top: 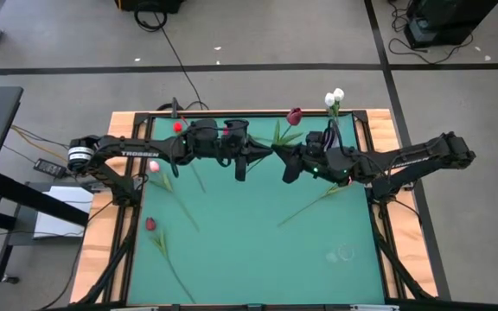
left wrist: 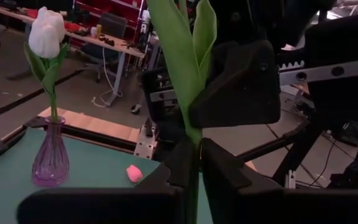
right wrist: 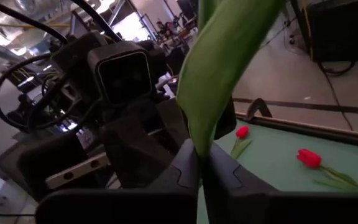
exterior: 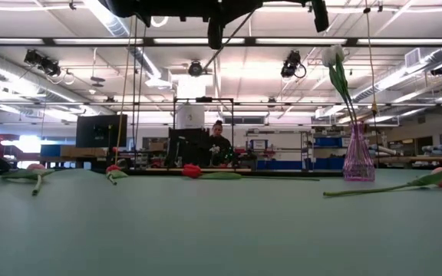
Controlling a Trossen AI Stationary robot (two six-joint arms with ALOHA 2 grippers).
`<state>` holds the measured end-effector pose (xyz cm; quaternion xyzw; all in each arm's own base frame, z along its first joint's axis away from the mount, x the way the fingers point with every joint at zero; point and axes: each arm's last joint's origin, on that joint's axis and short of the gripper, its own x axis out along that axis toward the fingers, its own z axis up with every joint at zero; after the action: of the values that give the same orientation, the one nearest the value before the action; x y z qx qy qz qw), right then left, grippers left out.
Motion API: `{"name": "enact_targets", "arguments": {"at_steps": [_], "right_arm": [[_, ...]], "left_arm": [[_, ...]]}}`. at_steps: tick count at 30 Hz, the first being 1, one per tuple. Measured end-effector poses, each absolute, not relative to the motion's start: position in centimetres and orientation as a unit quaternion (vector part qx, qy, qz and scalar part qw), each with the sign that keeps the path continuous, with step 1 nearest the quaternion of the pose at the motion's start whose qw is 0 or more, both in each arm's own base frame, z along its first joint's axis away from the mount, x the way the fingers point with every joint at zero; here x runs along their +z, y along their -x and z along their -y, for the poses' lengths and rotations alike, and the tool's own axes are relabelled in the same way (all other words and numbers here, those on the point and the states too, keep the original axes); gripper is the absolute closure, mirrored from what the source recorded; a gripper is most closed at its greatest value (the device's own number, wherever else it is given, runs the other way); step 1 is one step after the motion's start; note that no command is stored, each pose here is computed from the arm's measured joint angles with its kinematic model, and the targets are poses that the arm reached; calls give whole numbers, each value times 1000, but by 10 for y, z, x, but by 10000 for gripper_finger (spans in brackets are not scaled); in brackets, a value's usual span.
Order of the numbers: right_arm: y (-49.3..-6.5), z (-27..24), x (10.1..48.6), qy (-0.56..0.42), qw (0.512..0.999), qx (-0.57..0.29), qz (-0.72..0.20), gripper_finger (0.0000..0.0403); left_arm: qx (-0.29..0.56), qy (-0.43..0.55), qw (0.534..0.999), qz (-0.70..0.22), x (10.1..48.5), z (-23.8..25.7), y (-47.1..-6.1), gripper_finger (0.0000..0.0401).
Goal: Sort flowers into vase by color
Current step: Put the top dark red flower into the violet vase
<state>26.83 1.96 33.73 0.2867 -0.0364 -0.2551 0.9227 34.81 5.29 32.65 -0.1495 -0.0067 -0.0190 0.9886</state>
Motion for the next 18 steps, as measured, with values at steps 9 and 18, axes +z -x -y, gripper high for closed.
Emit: {"name": "enact_targets", "arguments": {"at_steps": [9, 18], "right_arm": [[-254, -16, 335, -253, 923, -291, -7, 396], [-227, -15, 337, -194, 935, -286, -78, 396]], "left_arm": [[-13, 152, 988, -5, 339, -70, -329, 239], [-66, 79, 994, 23, 381, -76, -276, 199]]}}
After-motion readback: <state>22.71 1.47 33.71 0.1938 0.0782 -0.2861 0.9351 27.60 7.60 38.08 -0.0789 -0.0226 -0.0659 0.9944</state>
